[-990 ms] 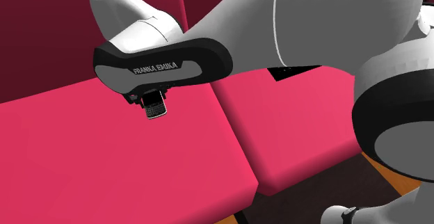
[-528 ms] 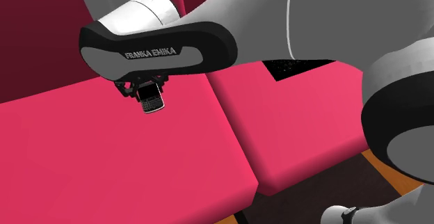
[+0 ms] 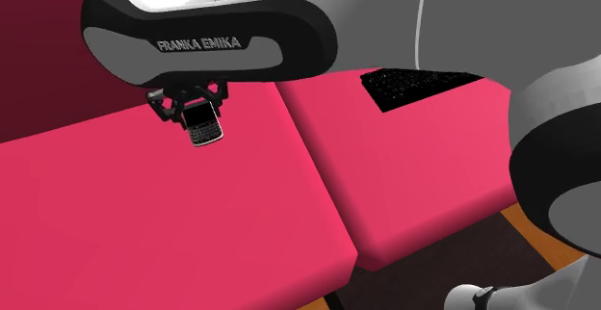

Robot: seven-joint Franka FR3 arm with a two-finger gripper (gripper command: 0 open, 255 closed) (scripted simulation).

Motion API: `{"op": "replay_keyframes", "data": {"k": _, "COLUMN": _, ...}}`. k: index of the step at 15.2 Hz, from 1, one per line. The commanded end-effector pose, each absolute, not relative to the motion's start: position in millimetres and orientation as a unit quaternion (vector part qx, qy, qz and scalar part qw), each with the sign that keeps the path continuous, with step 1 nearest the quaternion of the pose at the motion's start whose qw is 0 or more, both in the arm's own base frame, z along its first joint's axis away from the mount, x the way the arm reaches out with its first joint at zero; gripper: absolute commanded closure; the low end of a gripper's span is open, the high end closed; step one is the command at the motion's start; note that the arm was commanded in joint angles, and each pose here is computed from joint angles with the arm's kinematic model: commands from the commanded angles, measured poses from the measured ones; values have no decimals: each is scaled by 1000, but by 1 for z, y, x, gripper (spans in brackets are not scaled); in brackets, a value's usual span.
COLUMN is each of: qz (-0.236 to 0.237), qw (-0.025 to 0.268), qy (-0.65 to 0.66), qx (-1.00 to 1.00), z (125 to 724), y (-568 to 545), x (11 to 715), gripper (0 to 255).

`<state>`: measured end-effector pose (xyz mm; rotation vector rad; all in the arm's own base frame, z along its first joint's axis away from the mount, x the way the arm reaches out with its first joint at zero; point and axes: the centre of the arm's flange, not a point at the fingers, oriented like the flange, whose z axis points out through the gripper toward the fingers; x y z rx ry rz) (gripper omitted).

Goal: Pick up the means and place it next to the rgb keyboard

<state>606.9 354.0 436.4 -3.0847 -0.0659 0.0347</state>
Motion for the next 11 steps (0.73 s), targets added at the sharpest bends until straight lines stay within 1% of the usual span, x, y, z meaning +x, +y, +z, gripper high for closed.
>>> {"op": "replay_keyframes", "data": {"k": 1, "qz": 11, "qw": 28, "qy": -21, "qx": -999, "z": 443, "y": 354, "x": 606, "gripper": 255}}
{"op": "replay_keyframes", "data": {"k": 11, "qz": 11, "qw": 28, "qy": -21, "qx": -999, "z": 443, "y": 228, "x": 565, "gripper": 255}}
